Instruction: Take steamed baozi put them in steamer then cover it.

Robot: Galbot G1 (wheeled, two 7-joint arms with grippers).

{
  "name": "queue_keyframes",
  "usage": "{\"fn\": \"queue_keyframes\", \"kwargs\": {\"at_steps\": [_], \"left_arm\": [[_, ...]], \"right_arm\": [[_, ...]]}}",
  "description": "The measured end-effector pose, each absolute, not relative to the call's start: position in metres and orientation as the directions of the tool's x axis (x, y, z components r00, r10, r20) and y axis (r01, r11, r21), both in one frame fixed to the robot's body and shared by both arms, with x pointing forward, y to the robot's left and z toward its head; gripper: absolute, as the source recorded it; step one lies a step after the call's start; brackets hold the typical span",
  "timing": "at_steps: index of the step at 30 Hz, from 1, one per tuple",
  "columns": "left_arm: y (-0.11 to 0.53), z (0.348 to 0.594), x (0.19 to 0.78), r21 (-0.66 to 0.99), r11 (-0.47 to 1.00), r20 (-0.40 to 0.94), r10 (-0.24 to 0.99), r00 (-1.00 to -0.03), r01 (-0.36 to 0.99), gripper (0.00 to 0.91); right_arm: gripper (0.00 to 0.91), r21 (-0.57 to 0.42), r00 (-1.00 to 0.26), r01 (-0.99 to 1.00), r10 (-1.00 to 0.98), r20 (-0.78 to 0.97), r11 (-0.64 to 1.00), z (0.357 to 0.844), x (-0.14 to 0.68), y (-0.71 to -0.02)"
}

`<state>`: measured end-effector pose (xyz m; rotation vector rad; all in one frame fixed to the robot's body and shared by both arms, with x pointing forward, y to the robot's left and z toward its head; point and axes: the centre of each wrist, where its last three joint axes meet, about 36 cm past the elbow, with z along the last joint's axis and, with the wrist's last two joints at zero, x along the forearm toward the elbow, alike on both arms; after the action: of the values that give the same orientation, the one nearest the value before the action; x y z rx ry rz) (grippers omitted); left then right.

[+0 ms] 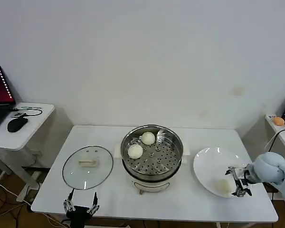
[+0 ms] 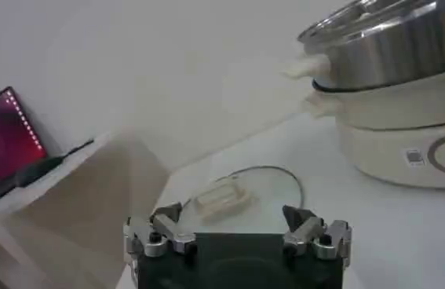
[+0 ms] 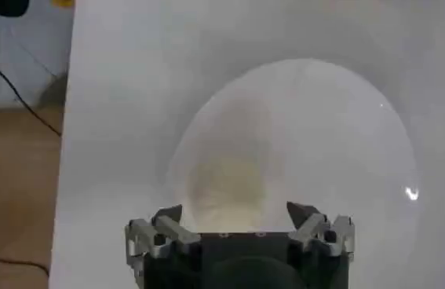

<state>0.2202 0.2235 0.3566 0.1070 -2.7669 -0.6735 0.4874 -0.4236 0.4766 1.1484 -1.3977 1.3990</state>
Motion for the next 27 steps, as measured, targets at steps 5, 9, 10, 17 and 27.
{"fn": "queue_keyframes", "kwargs": {"at_steps": [5,9,10,17,27], "left_arm": [[0.223,0.358,0.221,0.460,0.888,0.259,-0.139,-0.956,-0.004,0.907],[0.224,0.359,0.220,0.461,0.888,0.258,-0.140,-0.956,-0.006,0.907],[0.224,0.359,0.220,0.461,0.887,0.258,-0.140,-0.956,-0.006,0.907],[0.223,0.359,0.220,0.459,0.888,0.257,-0.143,-0.956,-0.010,0.907],[0.223,0.360,0.221,0.457,0.889,0.255,-0.144,-0.956,-0.012,0.907]], "right_arm": [[0.907,-0.229,-0.228,-0.973,-0.049,0.972,-0.022,0.473,0.493,-0.421],[0.877,-0.220,-0.219,-0.976,-0.054,0.974,-0.009,0.469,0.498,-0.419],[0.856,-0.218,-0.217,-0.976,-0.054,0.975,-0.007,0.469,0.499,-0.418],[0.635,-0.203,-0.204,-0.979,-0.041,0.978,0.011,0.467,0.504,-0.420],[0.484,-0.187,-0.188,-0.982,-0.043,0.981,0.021,0.465,0.508,-0.415]]}}
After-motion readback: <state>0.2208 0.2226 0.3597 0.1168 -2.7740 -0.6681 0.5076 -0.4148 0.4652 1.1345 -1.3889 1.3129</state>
